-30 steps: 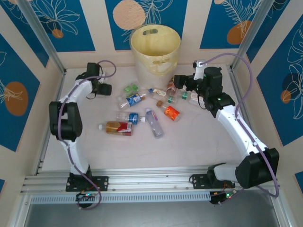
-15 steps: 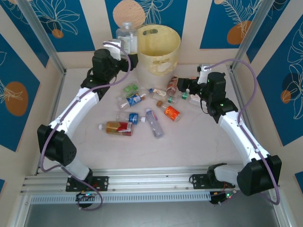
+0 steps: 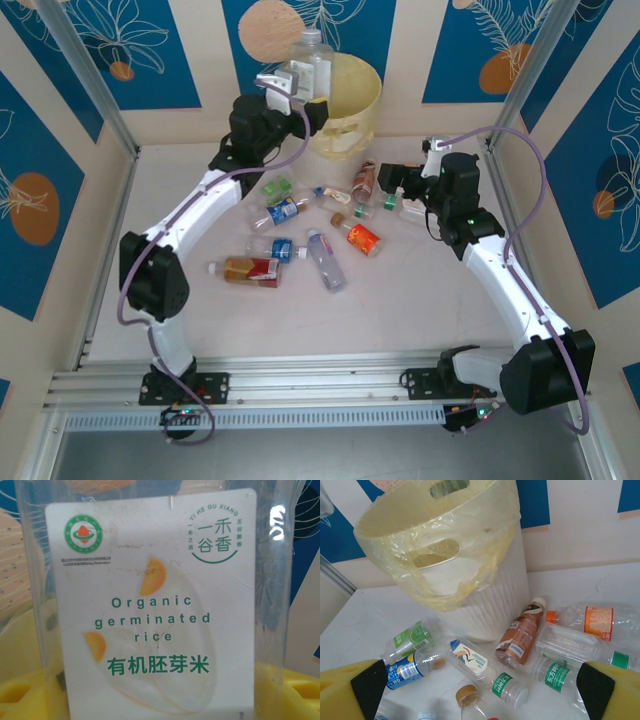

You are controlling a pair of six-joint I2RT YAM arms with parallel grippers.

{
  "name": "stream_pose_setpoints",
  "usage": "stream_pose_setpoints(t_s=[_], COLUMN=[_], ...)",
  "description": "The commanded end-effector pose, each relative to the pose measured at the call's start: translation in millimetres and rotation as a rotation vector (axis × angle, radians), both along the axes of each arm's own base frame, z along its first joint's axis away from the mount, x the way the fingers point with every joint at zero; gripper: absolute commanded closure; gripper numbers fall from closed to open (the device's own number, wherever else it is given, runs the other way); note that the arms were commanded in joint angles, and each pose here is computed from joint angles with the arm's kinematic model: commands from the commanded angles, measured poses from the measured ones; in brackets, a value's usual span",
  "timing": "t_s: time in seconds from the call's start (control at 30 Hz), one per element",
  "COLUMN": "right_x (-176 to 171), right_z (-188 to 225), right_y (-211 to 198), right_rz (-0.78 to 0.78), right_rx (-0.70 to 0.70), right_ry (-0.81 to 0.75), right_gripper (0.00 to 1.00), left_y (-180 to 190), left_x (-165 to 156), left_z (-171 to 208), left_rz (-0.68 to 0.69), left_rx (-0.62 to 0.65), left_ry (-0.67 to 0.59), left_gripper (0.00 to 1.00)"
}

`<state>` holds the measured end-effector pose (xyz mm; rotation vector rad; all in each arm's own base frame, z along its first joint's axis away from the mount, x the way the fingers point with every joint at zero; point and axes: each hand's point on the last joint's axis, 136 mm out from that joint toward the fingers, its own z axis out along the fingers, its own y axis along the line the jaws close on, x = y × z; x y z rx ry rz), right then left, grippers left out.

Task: Put the plastic bottles in the bin

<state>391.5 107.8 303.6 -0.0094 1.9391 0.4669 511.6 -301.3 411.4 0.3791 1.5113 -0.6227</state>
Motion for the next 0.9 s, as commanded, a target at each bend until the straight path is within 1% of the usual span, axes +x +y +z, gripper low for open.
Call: stream_pose_setpoints(t_s=[0.0, 0.1, 0.13, 0.17, 0.2, 0.33, 0.47, 0.73, 0.83, 0.87], right_x=[-5.7, -7.3, -8.3, -8.5, -8.9, -9.8, -9.1, -6.1, -4.2, -3.7], right_z=[3.1, -0.4, -1.6, -3.2, -4.2, -5.6, -10.0, -18.3, -20.3, -21.5], right_y=[-5.9, -8.0, -8.4, -9.3, -9.8, -11.7, -12.4, -16.1, -16.2, -17.1], right_rz=[-0.024, -0.029, -0.030, -0.032, -0.034, -0.038, -0.043, -0.054, -0.055, -0.058], right_rx=[0.013, 0.005, 0.000, -0.004, -0.007, -0.010, -0.006, -0.015, -0.016, -0.017], right_ry=[0.006, 0.021, 0.026, 0.030, 0.034, 0.043, 0.051, 0.072, 0.079, 0.082], right_gripper=[0.01, 0.01, 0.01, 0.01, 0.01, 0.01, 0.01, 0.01, 0.01, 0.01], left_y=[-3.8, 9.6, 17.2, 21.5, 23.2, 12.5, 13.6, 17.2, 19.8, 21.0], left_x=[9.5, 25.7, 30.8, 34.7, 38.7, 55.1, 71.8, 90.8, 92.3, 91.6], left_z=[10.3, -12.3, -20.7, -26.1, -29.9, -37.9, -45.6, -84.5, -88.9, -88.9], left_rz=[0.032, 0.147, 0.198, 0.229, 0.249, 0.236, 0.286, 0.361, 0.380, 0.385], left_rx=[0.008, 0.014, 0.015, 0.019, 0.026, 0.080, 0.100, 0.171, 0.183, 0.183], left_ry=[-0.022, 0.059, 0.090, 0.108, 0.119, 0.143, 0.168, 0.255, 0.281, 0.291], left_gripper=[0.43, 0.43, 0.41, 0.39, 0.38, 0.39, 0.37, 0.25, 0.19, 0.19])
